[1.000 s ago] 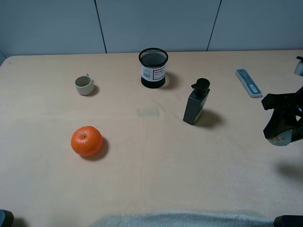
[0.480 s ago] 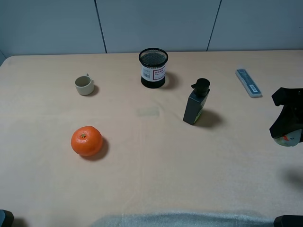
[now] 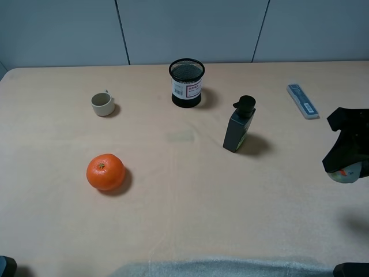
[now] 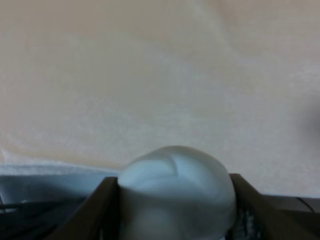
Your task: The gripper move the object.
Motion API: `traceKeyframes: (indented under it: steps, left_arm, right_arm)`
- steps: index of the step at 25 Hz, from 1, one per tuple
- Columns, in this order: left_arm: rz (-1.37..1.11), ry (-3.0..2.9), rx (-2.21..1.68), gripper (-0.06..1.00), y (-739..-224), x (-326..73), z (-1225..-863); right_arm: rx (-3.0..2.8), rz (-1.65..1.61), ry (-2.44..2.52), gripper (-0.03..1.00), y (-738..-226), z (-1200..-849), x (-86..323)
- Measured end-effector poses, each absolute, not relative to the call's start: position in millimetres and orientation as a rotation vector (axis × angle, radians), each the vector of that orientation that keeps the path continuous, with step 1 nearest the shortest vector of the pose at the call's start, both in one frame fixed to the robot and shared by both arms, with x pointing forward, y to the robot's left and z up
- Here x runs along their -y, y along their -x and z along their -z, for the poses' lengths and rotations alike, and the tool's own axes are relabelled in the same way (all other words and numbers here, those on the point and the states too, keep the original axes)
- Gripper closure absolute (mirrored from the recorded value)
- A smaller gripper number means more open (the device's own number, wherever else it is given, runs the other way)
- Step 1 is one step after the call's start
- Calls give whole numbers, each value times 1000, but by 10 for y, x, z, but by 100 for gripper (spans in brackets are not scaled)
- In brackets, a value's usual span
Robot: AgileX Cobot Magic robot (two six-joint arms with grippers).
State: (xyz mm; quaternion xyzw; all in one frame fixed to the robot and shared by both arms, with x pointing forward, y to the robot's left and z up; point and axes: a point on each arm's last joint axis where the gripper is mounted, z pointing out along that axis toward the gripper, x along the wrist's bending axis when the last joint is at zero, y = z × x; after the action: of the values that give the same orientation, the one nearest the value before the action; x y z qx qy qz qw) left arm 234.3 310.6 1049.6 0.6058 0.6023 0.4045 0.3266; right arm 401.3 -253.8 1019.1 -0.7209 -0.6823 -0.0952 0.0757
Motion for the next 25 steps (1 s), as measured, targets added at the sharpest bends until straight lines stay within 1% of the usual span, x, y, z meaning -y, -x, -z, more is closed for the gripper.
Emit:
traceKeyframes:
  steps: [8, 15, 25]
  left_arm:
    - [-1060, -1587, -1578, -5, -2343, -3106, -10496]
    - [-1060, -1587, -1578, -5, -2343, -3106, -10496]
    - [-1060, -1587, -1578, -5, -2343, -3106, -10496]
  right_arm:
    - [2144, 315, 2091, 65, -3904, -10202, 2109]
    - [2275, 354, 1993, 65, -3960, -10392, 1719]
    - [2516, 334, 1774, 65, -4169, -10498, 907]
